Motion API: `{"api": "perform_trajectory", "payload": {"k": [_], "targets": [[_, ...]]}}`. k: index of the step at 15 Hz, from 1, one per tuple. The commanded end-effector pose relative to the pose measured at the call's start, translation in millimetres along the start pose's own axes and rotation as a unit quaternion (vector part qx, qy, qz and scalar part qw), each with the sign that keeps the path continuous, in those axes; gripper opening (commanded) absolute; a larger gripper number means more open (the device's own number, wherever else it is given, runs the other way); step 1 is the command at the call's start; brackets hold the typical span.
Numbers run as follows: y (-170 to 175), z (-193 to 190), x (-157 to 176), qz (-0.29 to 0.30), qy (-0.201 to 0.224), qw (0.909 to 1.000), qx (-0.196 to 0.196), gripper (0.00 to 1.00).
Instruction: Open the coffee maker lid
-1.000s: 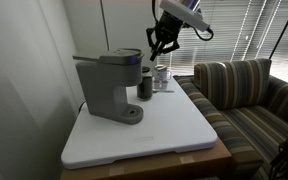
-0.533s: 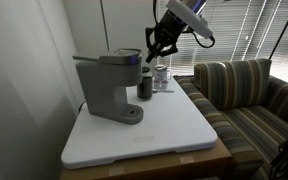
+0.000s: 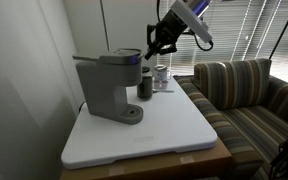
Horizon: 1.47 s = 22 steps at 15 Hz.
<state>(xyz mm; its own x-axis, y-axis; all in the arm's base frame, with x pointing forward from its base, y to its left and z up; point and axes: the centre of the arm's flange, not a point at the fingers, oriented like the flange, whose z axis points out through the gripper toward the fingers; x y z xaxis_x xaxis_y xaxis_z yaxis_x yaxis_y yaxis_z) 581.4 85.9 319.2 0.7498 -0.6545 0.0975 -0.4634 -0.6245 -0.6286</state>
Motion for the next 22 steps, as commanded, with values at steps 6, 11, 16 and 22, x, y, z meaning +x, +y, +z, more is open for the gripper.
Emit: {"api": "perform_trajectory", "payload": {"k": [6, 11, 16, 22], "targets": [[2.2, 12.2, 4.3, -0.019, 0.008, 0.9997, 0.014, 0.0], [-4.0, 10.1, 6.2, -0.031, 0.024, 0.9989, 0.024, 0.0], [-19.0, 2.1, 7.3, -0.047, 0.043, 0.9975, 0.029, 0.0], [-31.0, 0.1, 6.8, -0.059, 0.055, 0.9963, 0.028, 0.0]]}}
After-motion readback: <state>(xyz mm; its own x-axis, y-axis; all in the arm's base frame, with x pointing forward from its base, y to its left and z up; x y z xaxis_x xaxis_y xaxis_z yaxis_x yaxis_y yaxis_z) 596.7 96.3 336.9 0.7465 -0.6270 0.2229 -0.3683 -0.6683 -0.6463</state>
